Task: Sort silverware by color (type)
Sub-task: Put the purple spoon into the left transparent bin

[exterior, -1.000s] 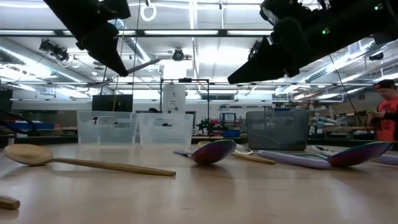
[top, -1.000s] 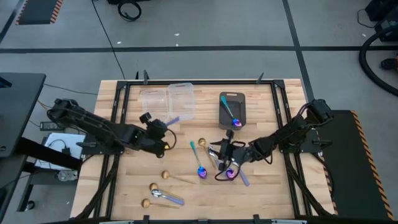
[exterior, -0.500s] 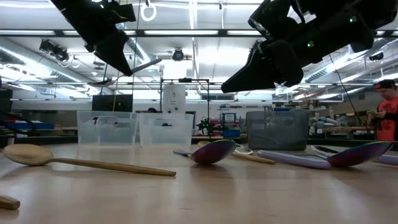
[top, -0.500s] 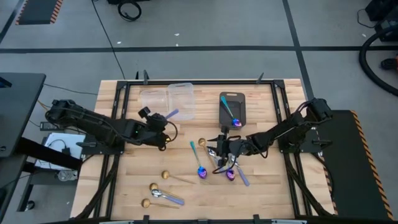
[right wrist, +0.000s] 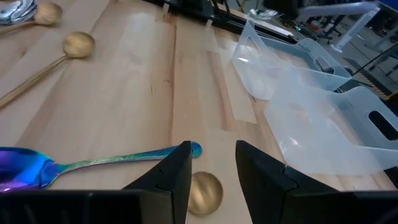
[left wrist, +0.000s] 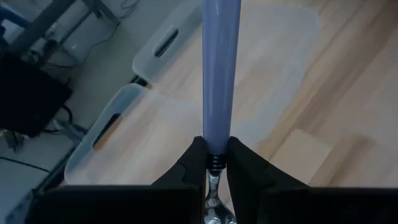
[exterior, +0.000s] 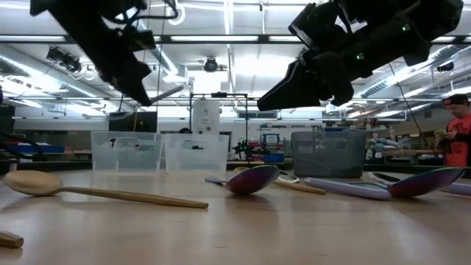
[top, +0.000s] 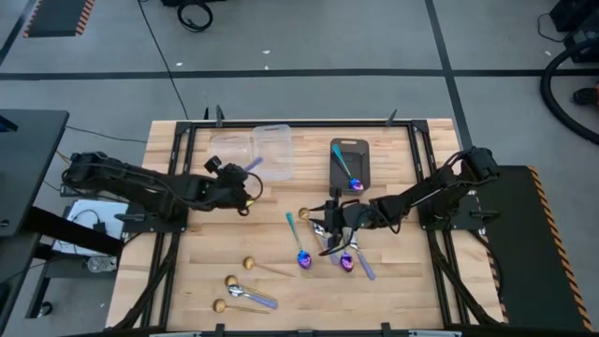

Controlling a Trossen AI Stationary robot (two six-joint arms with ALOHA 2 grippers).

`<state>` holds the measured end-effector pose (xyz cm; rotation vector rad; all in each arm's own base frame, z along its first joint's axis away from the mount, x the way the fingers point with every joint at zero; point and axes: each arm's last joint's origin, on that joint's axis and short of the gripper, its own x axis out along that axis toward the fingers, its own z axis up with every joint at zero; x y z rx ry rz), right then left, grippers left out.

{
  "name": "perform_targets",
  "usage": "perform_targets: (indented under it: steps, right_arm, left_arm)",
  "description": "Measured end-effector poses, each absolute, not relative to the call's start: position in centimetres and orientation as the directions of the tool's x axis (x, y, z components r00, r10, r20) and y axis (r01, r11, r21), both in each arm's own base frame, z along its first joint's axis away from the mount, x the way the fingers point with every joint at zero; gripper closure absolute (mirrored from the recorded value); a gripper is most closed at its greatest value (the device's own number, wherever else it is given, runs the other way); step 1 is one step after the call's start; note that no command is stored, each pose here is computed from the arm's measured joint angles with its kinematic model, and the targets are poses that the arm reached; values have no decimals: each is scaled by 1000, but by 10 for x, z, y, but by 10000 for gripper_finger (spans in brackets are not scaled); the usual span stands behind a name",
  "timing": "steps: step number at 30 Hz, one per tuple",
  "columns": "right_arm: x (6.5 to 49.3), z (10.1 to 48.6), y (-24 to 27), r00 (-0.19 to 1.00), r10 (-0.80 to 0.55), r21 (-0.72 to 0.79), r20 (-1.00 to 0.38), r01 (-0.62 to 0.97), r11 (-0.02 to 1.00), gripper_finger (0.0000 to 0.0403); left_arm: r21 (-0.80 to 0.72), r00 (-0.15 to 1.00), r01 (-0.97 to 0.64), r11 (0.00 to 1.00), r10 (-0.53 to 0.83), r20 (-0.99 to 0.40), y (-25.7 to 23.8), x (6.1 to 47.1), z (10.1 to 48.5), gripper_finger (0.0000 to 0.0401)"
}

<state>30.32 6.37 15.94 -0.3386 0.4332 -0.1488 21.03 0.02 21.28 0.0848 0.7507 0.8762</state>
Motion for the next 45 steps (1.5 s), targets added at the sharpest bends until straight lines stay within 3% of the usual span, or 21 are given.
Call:
perform_targets:
  steps: [5,10,26,31,40,45]
  right_arm:
    - [305,160,63,907,-179,-323,-381,51,945,269]
    - [305,160,63,910,-171,-317,-379,46,947,269]
    - [303,159,70,910,-150,-305,-387,28,952,269]
    - [302,159,73,911,-141,-302,-387,19,953,269]
    - [302,159,75,912,-135,-301,-387,14,954,269]
    - [302,159,75,912,-135,-295,-387,16,955,269]
  left_arm:
    - [249,448,-716,653,702,-553,16,204,208,355]
    - [229,415,-758,611,721,-555,37,203,207,355]
    - [-10,329,-864,504,550,-767,104,178,195,355]
    - [7,240,-903,431,516,-822,112,175,181,344]
    - [30,196,-893,449,448,-872,115,180,164,333]
    - [27,206,-887,462,446,-871,113,182,165,281]
